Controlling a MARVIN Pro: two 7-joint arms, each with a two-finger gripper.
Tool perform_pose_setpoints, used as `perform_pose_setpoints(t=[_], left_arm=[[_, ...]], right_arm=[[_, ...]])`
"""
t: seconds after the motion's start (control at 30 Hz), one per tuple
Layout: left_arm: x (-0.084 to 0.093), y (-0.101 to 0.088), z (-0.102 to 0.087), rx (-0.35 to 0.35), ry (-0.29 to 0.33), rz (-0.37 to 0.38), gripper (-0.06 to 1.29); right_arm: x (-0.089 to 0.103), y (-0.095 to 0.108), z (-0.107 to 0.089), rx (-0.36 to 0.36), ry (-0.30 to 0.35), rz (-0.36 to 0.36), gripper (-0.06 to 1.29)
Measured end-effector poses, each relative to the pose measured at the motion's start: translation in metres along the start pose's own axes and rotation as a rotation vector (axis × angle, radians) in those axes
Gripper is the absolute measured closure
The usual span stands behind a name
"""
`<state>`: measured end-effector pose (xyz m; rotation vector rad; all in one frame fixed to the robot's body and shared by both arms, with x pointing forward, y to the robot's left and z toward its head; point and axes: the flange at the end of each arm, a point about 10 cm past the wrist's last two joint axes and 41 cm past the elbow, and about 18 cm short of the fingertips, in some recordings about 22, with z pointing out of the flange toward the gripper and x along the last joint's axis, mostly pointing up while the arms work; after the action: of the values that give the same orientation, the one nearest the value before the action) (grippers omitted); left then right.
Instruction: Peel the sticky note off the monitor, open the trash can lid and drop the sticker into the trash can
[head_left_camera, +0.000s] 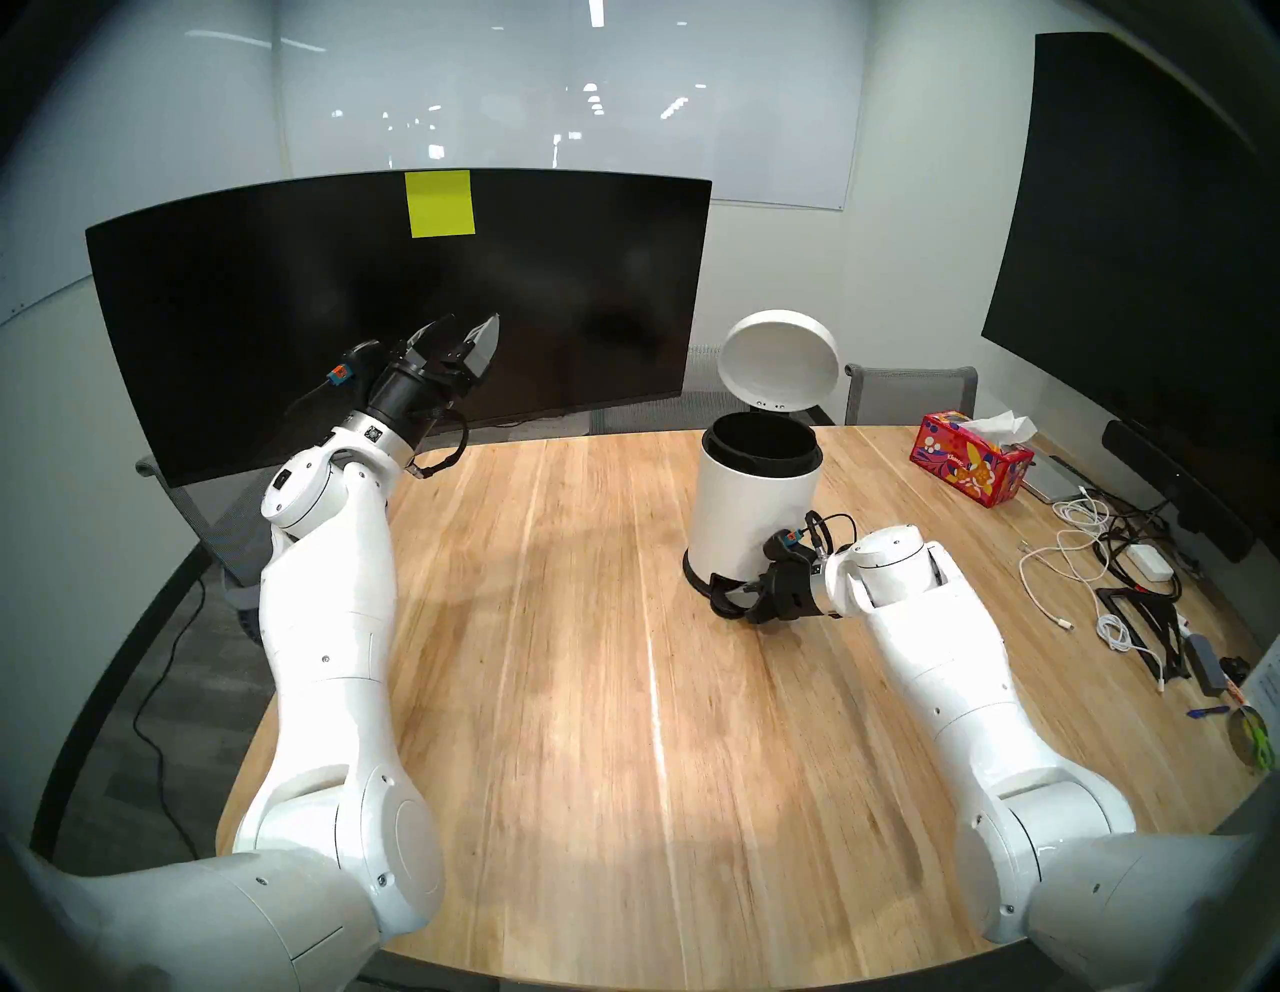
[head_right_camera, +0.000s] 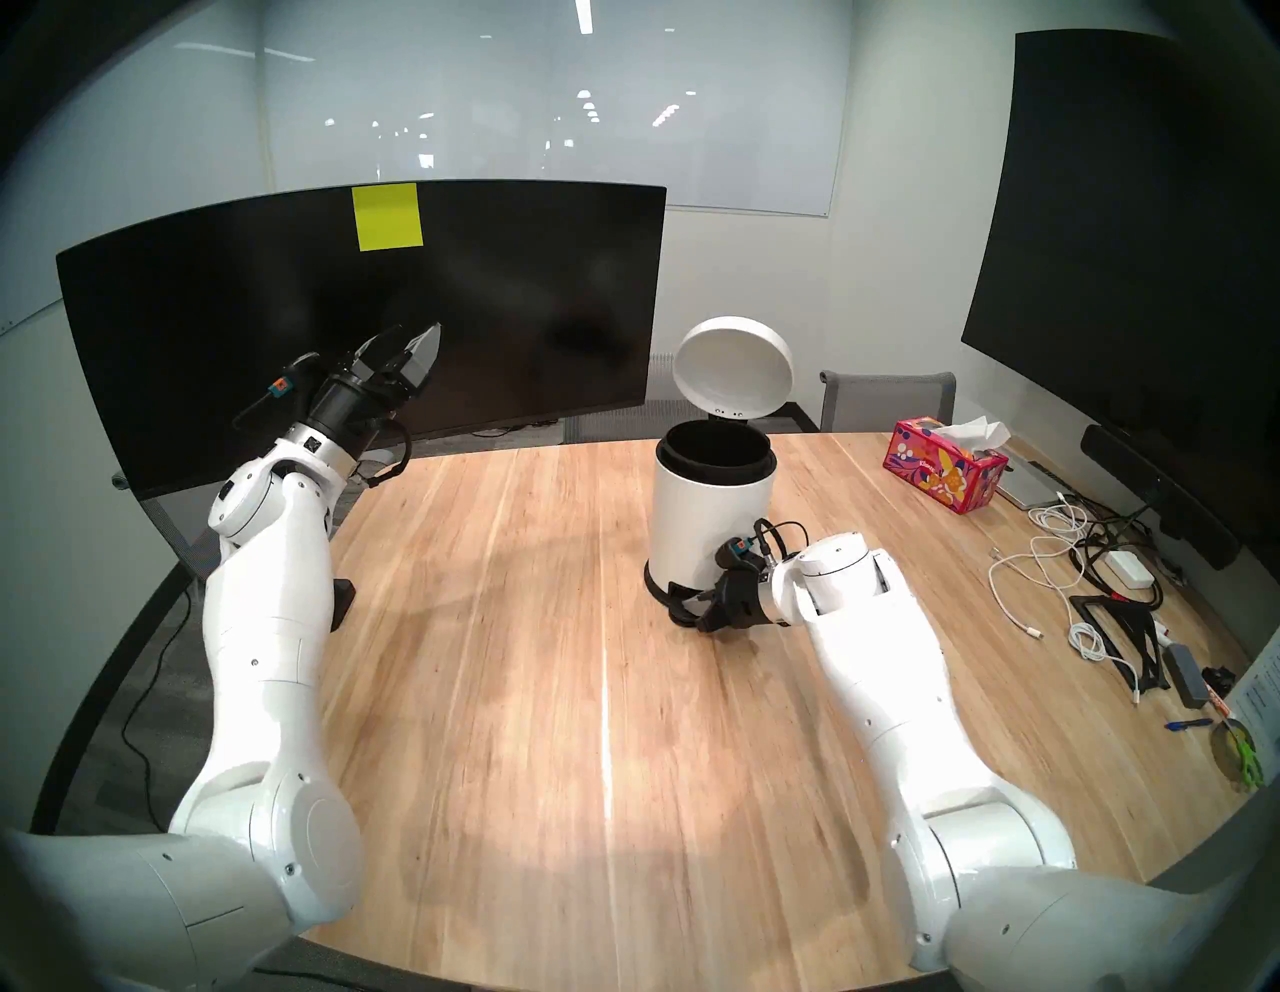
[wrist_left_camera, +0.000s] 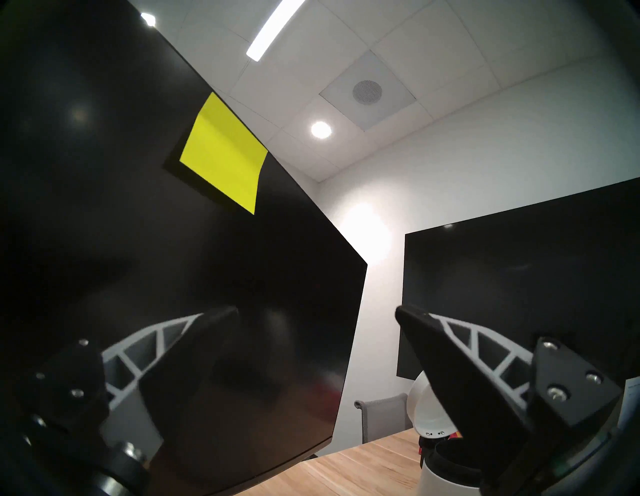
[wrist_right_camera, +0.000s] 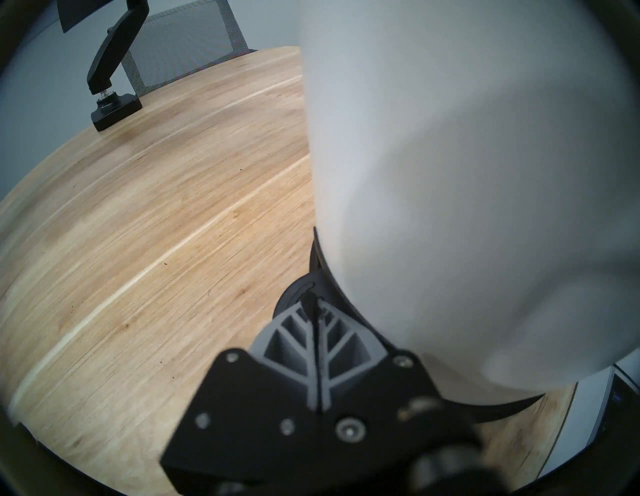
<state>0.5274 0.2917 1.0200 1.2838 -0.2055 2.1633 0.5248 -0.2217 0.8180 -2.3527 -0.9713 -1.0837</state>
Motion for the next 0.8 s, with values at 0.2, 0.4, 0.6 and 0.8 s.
perform_pose_setpoints(t=[0.2,0.4,0.6,0.8], left_arm=[[0.003,-0.005,0.007,0.005,0.01,-0.032,-0.02],[0.009,-0.013,0.014,0.013,0.021,-0.043,-0.02],[0.015,-0.017,0.02,0.015,0.036,-0.038,-0.02],[0.021,-0.019,0.024,0.012,0.053,-0.034,-0.02]], right_arm=[[0.0,0.0,0.0,0.0,0.0,0.0,1.25],[0.0,0.0,0.0,0.0,0.0,0.0,1.25],[0.0,0.0,0.0,0.0,0.0,0.0,1.25],[0.0,0.0,0.0,0.0,0.0,0.0,1.25]])
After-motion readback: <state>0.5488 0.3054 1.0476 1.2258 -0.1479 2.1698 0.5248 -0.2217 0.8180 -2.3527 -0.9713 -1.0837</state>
